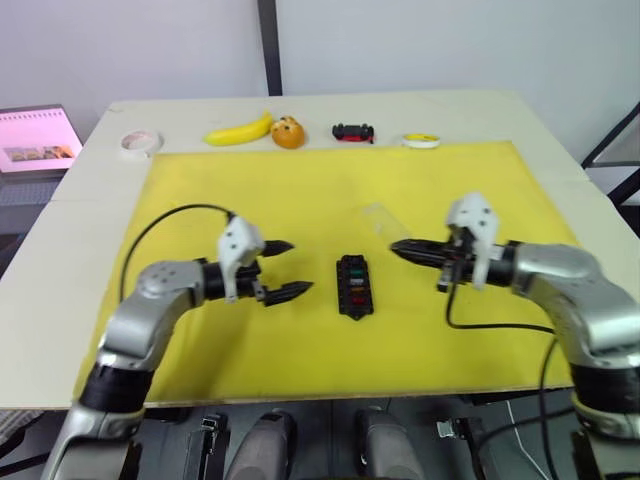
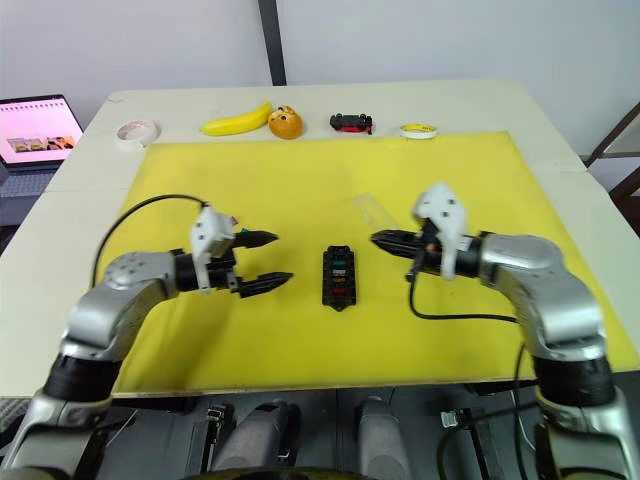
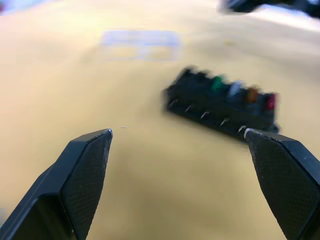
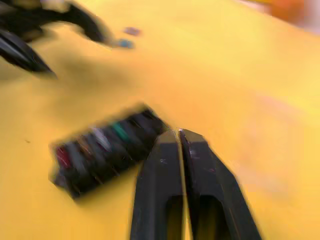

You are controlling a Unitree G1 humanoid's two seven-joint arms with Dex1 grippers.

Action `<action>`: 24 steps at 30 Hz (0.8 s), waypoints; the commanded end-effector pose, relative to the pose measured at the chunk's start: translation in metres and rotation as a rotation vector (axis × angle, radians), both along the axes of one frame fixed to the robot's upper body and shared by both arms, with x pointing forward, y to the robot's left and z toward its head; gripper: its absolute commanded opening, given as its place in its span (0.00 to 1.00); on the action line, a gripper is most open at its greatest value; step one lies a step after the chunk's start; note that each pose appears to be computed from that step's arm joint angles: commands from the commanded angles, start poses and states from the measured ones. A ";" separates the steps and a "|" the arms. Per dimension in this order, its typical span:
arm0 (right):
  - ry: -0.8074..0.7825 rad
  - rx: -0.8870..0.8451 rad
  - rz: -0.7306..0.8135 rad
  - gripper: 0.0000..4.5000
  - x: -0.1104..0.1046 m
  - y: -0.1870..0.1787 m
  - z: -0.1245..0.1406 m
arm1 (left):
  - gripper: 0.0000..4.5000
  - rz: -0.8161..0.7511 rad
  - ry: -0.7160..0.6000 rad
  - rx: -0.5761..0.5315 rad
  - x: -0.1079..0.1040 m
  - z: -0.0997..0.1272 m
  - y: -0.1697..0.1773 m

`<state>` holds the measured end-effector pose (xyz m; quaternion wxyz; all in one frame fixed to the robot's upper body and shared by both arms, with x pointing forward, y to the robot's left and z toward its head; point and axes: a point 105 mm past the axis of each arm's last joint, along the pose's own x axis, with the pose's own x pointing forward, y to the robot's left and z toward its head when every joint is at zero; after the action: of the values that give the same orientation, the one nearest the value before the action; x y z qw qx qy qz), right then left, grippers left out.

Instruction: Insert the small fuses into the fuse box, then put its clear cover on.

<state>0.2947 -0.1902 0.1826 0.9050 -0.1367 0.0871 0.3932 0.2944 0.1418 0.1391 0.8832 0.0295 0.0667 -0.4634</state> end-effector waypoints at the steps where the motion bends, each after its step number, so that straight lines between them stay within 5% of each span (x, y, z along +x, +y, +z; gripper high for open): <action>1: -0.048 -0.018 -0.205 0.41 -0.010 -0.051 0.014 | 1.00 0.184 0.033 -0.050 -0.015 0.010 0.050; 6: -0.040 -0.040 -0.363 0.98 -0.018 -0.094 0.010 | 1.00 0.342 0.095 -0.071 -0.030 0.005 0.092; 12: -0.048 -0.035 -0.417 0.99 -0.024 -0.103 0.011 | 1.00 0.473 0.149 -0.066 -0.040 -0.004 0.121; 24: -0.066 -0.003 0.019 0.99 -0.023 0.023 0.026 | 1.00 0.326 0.461 -0.402 -0.013 0.004 0.051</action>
<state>0.2768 -0.1862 0.2001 0.9170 -0.1420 0.0763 0.3650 0.2810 0.2004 0.1416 0.9058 -0.2436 0.1618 -0.3067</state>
